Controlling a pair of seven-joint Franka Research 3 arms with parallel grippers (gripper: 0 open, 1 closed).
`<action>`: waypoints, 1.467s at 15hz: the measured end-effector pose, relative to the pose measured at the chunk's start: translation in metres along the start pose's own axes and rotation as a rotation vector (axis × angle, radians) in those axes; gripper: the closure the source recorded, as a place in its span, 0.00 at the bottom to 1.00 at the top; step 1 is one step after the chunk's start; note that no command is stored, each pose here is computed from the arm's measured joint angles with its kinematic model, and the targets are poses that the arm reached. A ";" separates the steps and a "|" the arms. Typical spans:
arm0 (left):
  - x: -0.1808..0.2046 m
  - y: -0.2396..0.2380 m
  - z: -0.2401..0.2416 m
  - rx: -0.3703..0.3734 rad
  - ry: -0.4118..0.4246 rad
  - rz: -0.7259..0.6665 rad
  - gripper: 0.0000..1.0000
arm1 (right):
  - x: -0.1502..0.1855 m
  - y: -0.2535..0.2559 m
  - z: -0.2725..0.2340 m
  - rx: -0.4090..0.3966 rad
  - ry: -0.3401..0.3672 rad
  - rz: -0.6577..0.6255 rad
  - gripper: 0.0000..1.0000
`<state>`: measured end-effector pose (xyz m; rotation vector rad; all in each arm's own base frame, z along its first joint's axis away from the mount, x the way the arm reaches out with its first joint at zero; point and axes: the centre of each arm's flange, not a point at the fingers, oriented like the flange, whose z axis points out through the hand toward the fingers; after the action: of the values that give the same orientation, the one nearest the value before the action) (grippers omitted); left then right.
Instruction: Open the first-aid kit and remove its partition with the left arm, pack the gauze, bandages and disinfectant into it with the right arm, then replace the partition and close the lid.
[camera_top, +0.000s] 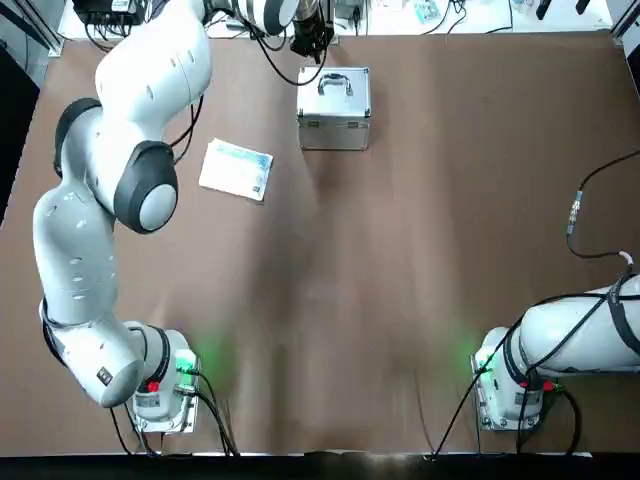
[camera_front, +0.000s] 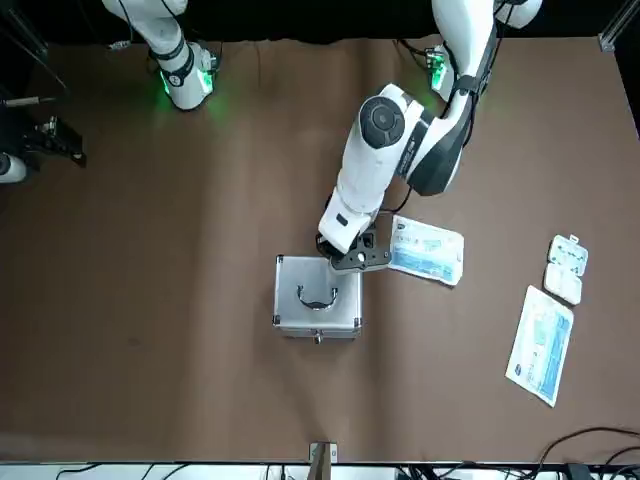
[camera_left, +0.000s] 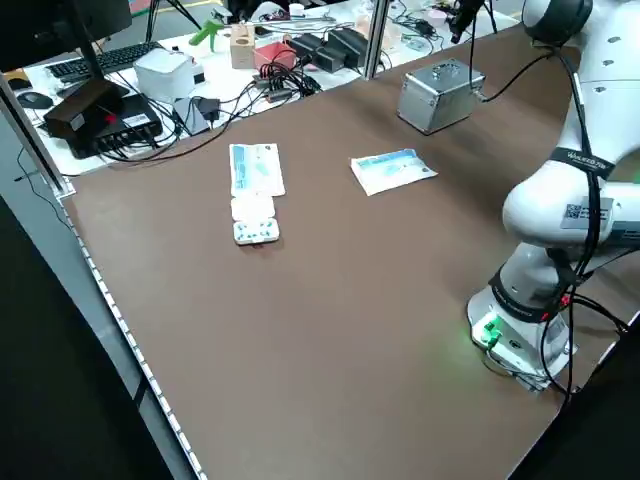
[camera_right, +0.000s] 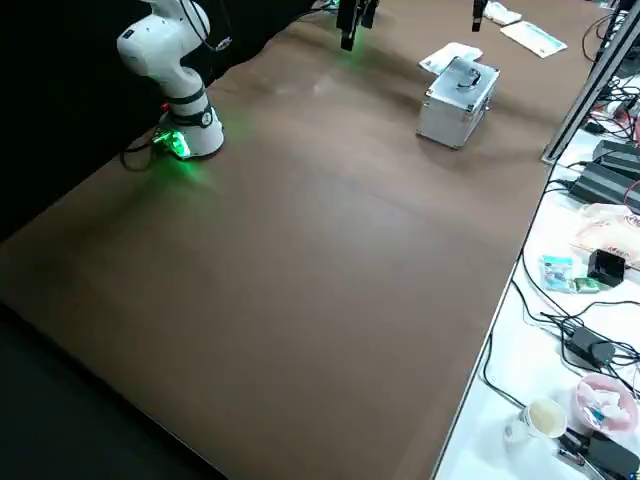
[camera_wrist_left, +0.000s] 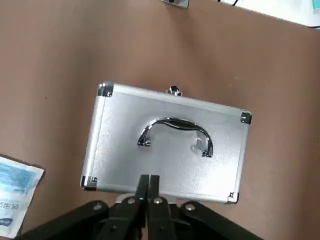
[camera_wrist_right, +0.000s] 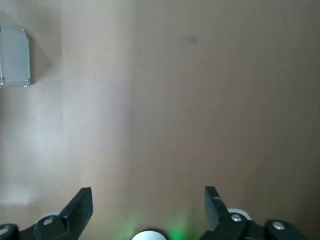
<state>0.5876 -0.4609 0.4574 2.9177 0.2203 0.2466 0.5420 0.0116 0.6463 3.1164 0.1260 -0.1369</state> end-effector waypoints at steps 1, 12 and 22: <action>0.004 -0.003 -0.006 0.002 0.005 0.013 0.93 | 0.000 0.000 0.000 0.000 0.000 0.000 0.01; 0.061 -0.159 -0.149 0.161 -0.200 0.355 0.00 | 0.000 -0.001 0.000 0.000 0.004 -0.004 0.01; 0.091 -0.320 -0.244 0.176 -0.270 0.274 0.00 | 0.001 0.004 -0.001 0.000 0.008 0.003 0.01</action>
<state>0.5907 -0.0895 0.6378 3.1065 -0.2118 -0.1357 0.5430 0.0080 0.6469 3.1172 0.1215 -0.1239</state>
